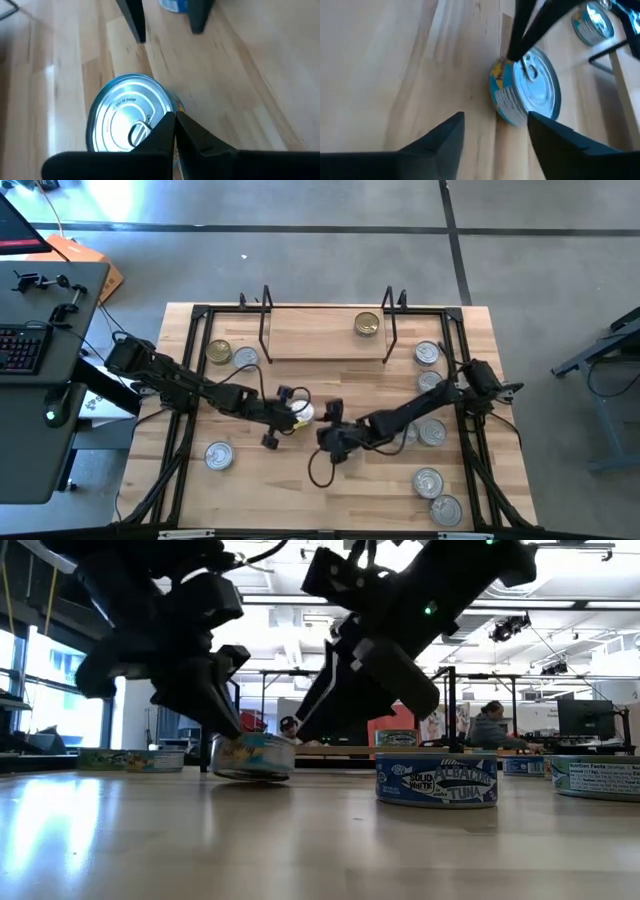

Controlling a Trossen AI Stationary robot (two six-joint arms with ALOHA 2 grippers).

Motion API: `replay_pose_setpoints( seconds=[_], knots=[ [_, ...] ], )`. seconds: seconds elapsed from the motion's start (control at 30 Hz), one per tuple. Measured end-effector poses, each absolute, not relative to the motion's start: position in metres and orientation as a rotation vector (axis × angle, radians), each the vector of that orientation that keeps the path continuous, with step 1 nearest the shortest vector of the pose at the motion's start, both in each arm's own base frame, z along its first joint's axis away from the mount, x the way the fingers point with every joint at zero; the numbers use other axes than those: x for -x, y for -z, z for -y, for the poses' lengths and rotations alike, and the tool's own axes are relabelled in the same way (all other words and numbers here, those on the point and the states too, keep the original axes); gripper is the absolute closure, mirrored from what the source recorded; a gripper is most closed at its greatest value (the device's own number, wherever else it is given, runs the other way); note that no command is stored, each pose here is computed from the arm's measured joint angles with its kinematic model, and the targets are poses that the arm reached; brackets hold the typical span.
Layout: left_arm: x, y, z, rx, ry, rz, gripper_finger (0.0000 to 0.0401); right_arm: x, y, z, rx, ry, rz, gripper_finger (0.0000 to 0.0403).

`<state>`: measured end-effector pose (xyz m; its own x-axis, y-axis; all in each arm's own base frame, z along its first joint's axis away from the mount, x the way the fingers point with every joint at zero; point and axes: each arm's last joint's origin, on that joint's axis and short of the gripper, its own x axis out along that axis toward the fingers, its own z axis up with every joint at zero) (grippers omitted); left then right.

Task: Stack canned seafood by type on shelf
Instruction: Put the light blue tuna can on the shelf

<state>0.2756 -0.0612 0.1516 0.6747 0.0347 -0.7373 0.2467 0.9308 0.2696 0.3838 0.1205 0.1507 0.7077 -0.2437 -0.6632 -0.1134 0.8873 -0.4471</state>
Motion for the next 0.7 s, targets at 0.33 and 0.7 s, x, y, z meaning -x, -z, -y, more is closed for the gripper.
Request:
replay_pose_setpoints(
  seconds=[0.33, 0.7],
  knots=[
    [-0.282, -0.16, 0.053, -0.204, 0.067, -0.754, 0.04, -0.402, -0.14, -0.105, 0.672, 0.025, -0.72, 0.0147],
    [-0.285, -0.164, 0.052, -0.113, 0.093, -0.712, 0.0401, -0.41, -0.127, -0.093, 0.692, 0.067, -0.722, 0.0204]
  ],
)
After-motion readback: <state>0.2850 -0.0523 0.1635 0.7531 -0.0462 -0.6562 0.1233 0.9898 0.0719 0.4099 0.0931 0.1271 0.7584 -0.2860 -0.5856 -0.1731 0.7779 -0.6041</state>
